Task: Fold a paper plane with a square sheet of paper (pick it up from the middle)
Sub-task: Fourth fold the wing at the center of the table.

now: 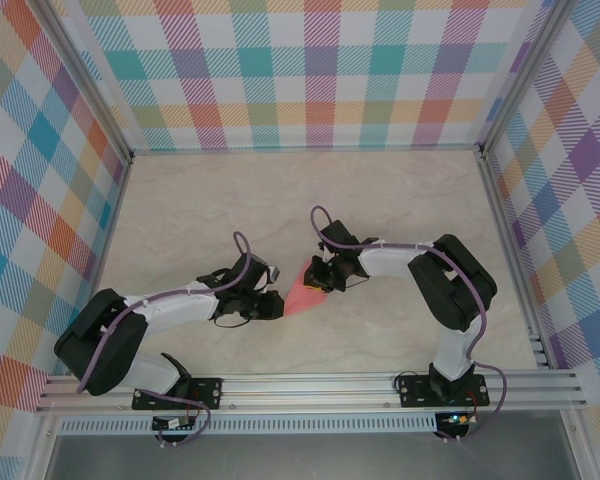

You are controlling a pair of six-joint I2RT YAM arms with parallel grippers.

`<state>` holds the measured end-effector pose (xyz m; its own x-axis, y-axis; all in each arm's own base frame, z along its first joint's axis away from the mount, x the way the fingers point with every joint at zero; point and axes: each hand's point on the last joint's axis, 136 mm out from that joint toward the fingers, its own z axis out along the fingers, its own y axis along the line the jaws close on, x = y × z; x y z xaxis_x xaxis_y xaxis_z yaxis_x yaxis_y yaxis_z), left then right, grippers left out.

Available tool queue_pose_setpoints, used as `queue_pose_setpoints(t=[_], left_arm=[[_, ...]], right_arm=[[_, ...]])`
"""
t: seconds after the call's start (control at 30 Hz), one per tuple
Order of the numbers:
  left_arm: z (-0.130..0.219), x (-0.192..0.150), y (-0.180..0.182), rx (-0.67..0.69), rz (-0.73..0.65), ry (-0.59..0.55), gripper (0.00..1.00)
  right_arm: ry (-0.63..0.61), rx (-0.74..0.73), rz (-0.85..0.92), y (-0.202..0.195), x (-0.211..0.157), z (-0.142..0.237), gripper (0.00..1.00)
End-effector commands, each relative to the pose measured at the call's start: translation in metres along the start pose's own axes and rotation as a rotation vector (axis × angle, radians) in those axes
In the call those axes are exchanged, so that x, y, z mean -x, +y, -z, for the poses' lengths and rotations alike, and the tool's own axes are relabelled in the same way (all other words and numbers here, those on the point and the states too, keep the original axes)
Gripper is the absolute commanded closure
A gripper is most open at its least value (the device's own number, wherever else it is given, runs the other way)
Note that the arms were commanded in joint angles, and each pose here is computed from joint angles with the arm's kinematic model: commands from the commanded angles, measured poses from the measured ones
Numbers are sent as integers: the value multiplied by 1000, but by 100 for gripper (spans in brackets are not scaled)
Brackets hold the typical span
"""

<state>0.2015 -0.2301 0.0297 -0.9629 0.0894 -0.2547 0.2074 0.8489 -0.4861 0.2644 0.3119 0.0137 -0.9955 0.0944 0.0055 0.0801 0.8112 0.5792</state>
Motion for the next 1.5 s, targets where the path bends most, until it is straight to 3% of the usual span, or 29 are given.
queue_pose_setpoints(t=[0.0, 0.3, 0.7, 0.8, 1.0, 1.13, 1.3, 1.47], left_arm=[[2, -11, 5, 17, -10, 33, 85], [-4, -16, 15, 65, 10, 69, 89], [-6, -32, 29, 131, 43, 145, 87], [2, -22, 22, 122, 42, 110, 87], [35, 16, -6, 53, 63, -81, 82], [34, 35, -24, -58, 130, -173, 81], [15, 49, -44, -167, 176, -170, 85], [-10, 47, -49, -171, 184, -104, 90]], right_arm=[[53, -182, -63, -56, -17, -19, 83], [52, -185, -65, -56, -16, -19, 83], [52, -187, -66, -57, -16, -19, 84], [52, -187, -67, -57, -16, -19, 84], [50, -190, -66, -57, -16, -19, 84], [53, -194, -69, -59, -17, -19, 84], [52, -196, -73, -61, -18, -20, 84], [57, -202, -76, -63, -18, -20, 84]])
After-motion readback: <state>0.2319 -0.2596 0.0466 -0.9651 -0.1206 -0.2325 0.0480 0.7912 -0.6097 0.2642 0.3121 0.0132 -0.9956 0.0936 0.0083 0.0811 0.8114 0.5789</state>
